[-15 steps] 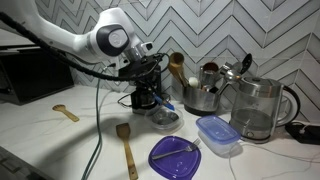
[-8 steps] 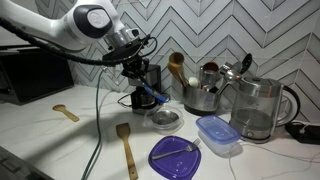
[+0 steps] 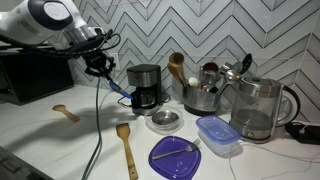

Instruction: Remove the blue packet from the silver plate in the lunchbox and put it on the left side of the counter

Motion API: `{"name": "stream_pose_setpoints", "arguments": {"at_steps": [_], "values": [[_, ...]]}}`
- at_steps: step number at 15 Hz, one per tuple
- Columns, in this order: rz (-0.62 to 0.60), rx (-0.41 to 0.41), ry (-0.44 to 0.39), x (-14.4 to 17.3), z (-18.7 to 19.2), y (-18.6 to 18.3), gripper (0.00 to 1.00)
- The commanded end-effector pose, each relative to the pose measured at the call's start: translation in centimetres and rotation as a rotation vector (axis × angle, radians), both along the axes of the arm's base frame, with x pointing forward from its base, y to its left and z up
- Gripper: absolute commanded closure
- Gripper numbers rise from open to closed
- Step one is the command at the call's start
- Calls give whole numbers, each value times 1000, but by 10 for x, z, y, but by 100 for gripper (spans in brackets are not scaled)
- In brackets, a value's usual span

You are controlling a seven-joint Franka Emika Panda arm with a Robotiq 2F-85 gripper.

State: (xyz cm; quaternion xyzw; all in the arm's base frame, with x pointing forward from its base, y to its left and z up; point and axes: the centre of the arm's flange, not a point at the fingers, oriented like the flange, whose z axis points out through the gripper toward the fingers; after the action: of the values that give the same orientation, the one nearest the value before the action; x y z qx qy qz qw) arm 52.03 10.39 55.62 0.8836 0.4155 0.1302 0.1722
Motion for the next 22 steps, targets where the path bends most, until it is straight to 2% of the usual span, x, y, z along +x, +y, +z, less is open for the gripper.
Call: {"name": "stream_pose_setpoints", "arguments": {"at_steps": [1, 3, 7, 10, 14, 16, 17, 22], "values": [[172, -33, 4, -29, -8, 47, 100], [279, -54, -1, -38, -11, 78, 100], [482, -83, -62, -49, -18, 139, 100], [629, -92, -135, -56, -22, 174, 100], [816, -64, -256, -64, -26, 209, 100], [858, -42, -282, -65, -29, 217, 100], [801, -46, -263, -63, -21, 218, 98], [832, -43, -276, -61, -26, 223, 98]]}}
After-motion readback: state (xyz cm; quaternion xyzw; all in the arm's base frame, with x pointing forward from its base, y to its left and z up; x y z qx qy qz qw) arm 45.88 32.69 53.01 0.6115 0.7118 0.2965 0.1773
